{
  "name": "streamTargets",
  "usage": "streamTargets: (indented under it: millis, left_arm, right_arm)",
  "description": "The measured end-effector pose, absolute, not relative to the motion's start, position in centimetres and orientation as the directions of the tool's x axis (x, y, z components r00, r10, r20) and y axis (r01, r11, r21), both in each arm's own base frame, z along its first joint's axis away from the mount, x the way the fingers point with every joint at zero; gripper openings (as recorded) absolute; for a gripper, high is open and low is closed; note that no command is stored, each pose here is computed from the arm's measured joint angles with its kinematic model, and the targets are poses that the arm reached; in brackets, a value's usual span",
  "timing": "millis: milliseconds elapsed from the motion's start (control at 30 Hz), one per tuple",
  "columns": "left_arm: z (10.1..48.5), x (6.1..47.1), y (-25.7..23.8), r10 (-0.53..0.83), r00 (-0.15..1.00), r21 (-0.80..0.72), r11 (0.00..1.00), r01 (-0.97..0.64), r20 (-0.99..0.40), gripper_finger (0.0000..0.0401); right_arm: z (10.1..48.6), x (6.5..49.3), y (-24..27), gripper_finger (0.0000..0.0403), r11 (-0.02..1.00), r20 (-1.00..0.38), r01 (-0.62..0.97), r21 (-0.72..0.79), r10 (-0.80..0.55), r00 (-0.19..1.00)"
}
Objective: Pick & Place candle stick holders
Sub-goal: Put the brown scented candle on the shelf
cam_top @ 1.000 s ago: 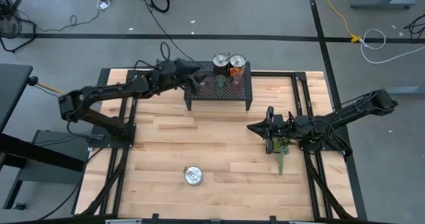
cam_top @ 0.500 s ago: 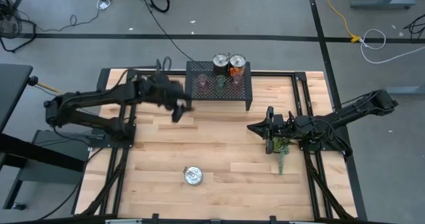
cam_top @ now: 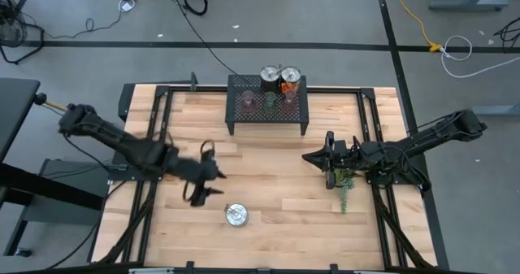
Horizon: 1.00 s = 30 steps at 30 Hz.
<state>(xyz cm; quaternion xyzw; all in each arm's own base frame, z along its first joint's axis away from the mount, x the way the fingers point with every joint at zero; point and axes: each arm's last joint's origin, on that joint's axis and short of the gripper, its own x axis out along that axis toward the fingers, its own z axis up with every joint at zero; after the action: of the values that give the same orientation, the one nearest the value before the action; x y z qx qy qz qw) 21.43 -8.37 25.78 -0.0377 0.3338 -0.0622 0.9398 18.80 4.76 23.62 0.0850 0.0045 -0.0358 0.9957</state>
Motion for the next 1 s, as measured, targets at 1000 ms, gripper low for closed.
streamTargets:
  millis: [1000]
  left_arm:
    - [16.0,11.7,-15.8,-0.006,0.975,-0.216,0.975,-0.043,-0.22,0.0245]
  right_arm:
    - [23.6,18.8,4.8,0.0008,0.982,-0.016,0.075,0.176,-0.073,0.997]
